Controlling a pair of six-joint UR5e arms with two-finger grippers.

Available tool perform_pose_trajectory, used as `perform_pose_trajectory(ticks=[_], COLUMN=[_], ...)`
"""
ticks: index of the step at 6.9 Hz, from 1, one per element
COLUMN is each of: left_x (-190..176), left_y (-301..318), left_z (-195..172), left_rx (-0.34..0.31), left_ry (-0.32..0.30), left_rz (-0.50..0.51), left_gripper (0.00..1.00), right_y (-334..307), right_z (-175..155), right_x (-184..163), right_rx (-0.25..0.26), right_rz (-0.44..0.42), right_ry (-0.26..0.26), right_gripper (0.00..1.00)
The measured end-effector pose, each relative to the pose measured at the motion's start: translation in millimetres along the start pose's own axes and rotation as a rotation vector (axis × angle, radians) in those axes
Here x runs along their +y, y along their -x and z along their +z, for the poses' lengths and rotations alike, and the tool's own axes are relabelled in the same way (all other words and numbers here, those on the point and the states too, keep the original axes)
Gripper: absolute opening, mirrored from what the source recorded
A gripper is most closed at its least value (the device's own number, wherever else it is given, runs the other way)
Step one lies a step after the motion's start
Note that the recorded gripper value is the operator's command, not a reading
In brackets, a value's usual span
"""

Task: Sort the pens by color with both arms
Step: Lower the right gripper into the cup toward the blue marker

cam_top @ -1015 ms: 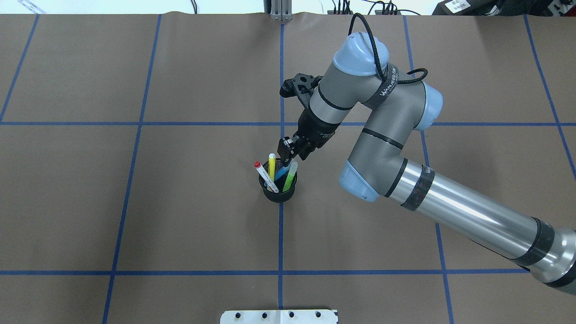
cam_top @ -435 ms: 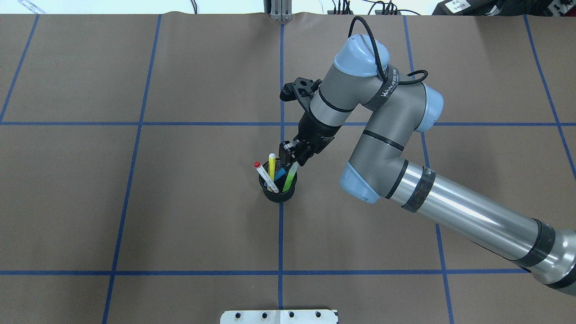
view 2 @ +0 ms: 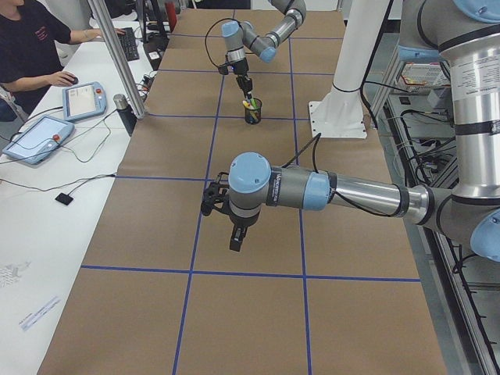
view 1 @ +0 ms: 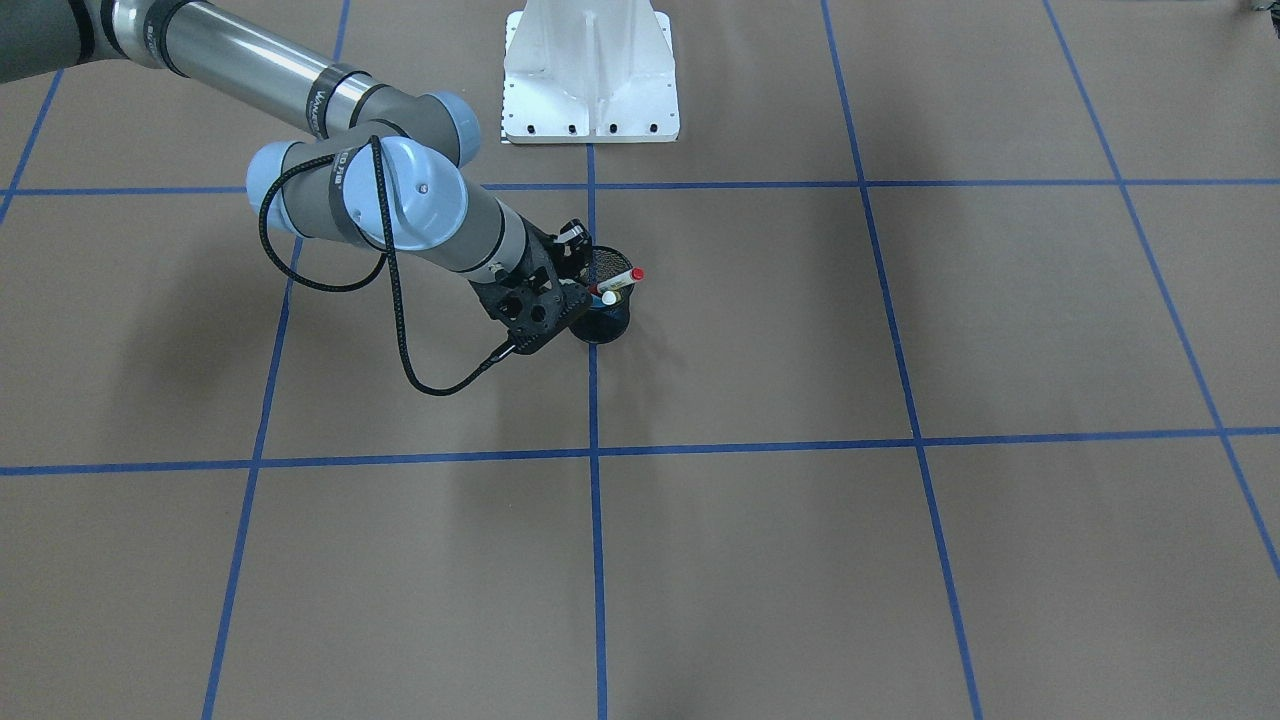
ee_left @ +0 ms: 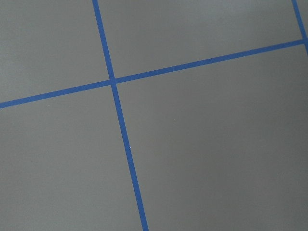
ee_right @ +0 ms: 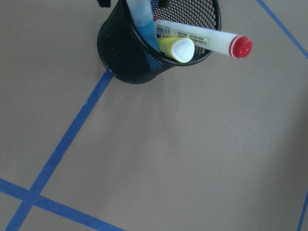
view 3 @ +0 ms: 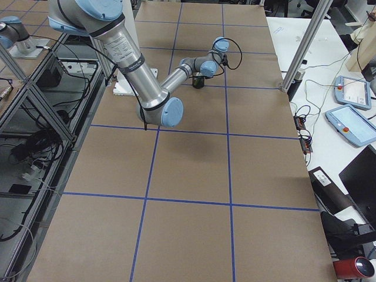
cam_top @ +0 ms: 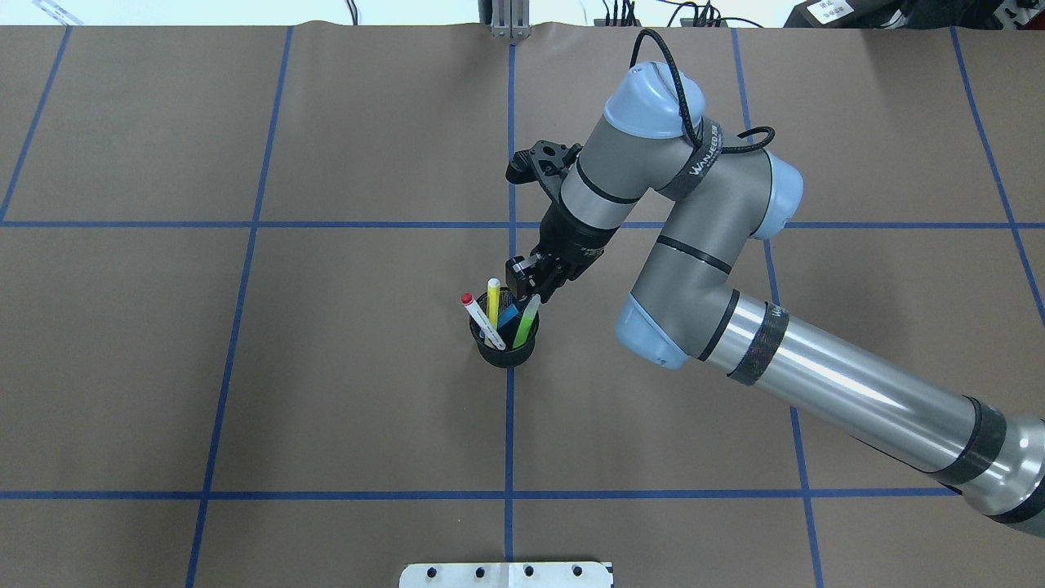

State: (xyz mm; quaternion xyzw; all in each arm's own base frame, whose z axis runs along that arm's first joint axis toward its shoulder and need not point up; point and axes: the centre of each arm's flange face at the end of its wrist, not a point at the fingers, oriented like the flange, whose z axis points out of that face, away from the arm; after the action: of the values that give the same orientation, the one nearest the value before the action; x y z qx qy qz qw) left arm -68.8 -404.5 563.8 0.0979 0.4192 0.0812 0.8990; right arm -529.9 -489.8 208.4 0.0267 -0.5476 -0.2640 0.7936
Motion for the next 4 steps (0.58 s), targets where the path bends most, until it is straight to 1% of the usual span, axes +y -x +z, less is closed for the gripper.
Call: perform_pose_trajectory(ticks=[2, 3, 4], left_x=[0.1, 0.1, 0.0], left_y=[-0.3, -0.5, -0.8], left_z=[-0.2, -0.3, -0.5], left_rx=[0.000, 0.001, 0.001], left_ry=[-0.001, -0.001, -0.001], left_rz=[0.001, 0.001, 0.001], left_gripper=[0.99, 0.99, 0.99], right_y=[3.0, 5.2, 7.6], right_z=[0.4, 0.8, 1.5], right_x=[-0.1, -0.1, 0.0], right_rx=[-0.002, -0.004, -0.007], right_rz=[-0.003, -0.005, -0.002], right_ry=[0.000, 0.001, 0.001], right_gripper=[0.44, 0.41, 0.40])
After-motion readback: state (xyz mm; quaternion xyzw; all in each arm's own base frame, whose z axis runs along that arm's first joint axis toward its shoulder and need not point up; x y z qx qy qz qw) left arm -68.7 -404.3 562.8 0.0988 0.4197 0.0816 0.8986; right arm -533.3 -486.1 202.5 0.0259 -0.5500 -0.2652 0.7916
